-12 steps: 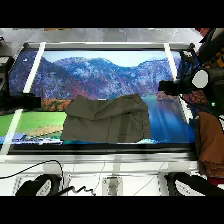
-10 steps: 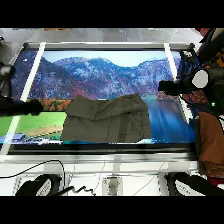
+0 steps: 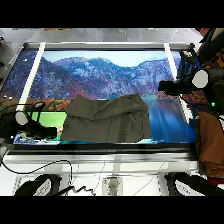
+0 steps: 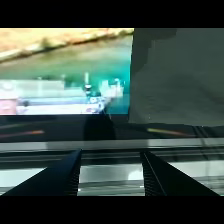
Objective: Fold the clothes and pants, and hang the long-sleeved shirts on hangers.
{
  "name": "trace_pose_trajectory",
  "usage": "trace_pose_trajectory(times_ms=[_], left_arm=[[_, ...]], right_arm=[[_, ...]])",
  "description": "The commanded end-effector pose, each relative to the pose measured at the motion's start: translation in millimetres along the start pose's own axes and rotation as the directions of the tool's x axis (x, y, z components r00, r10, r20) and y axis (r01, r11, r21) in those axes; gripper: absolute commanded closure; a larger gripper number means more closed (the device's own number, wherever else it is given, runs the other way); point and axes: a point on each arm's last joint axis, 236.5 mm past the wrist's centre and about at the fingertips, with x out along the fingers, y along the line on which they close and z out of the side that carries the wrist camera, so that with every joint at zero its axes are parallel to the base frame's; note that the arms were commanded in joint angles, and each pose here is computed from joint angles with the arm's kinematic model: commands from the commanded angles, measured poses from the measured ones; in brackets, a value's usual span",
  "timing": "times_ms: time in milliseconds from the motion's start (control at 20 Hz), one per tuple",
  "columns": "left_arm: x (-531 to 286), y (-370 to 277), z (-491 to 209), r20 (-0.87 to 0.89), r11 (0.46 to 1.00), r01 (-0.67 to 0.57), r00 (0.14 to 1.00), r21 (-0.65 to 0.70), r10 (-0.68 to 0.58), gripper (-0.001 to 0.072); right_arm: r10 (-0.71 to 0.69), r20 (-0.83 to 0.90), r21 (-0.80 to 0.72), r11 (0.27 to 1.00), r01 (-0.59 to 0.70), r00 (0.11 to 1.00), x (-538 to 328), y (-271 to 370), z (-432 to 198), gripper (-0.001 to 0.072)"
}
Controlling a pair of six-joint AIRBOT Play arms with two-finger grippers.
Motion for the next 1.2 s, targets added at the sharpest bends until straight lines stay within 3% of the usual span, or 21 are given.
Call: trace_pose_trajectory(times_ms=[0,200,300,450,750,900,950,1050,1100,1150], left_arm=[[29.5,-13.7,-9.0,-0.087,0.995,0.088,0.992,-0.041,-0.091,0.0307],[33.2,-42.7,8.1,-0.032,0.94,0.323,0.944,-0.105,-0.328,0.031],[38.1,-21.0,9.7,-0.012,0.929,0.32,0.945,-0.187,-0.328,0.0309],[41.3,-7.5,6.5,0.006,0.868,0.4,0.909,-0.295,-0.417,0.0309],[66.9,-15.9,13.4,0.008,0.799,0.48,0.859,-0.362,-0.513,0.0308],[85.8,-28.9,13.6,-0.028,0.793,0.491,0.844,-0.362,-0.535,0.0309],[90.2,-34.5,11.1,-0.049,0.8,0.499,0.838,-0.333,-0.544,0.0334],[94.4,-40.5,9.6,-0.07,0.814,0.503,0.837,-0.291,-0.542,0.0486],[95.0,-41.0,11.6,-0.068,0.818,0.5,0.841,-0.283,-0.537,0.0494],[94.8,-40.6,13.5,-0.064,0.821,0.499,0.843,-0.277,-0.534,0.0662]], right_arm=[[0.0,0.0,0.001,1.0,0.0,1.0,0.1,-0.3,0.2,0.0693],[0.0,0.0,0.001,1.0,0.0,1.0,0.1,-0.3,0.2,0.0693],[0.0,0.0,0.001,1.0,0.0,1.0,0.1,-0.3,0.2,0.0693],[0.0,0.0,0.001,1.0,0.0,1.0,0.1,-0.3,0.2,0.0694],[0.0,0.0,0.001,1.0,0.0,1.0,0.1,-0.2,0.0,0.0693],[0.0,0.0,0.001,1.0,0.0,1.0,0.1,-0.3,0.2,0.0693],[0.0,0.0,0.001,1.0,0.0,1.0,0.1,-0.3,0.2,0.0693],[0.0,0.0,0.001,1.0,0.0,1.0,0.1,-0.2,0.1,0.0693],[0.0,0.0,0.001,1.0,0.0,1.0,0.1,-0.2,0.1,0.0694],[0.0,0.0,0.001,1.0,0.0,1.0,0.1,-0.2,0.1,0.0694]])
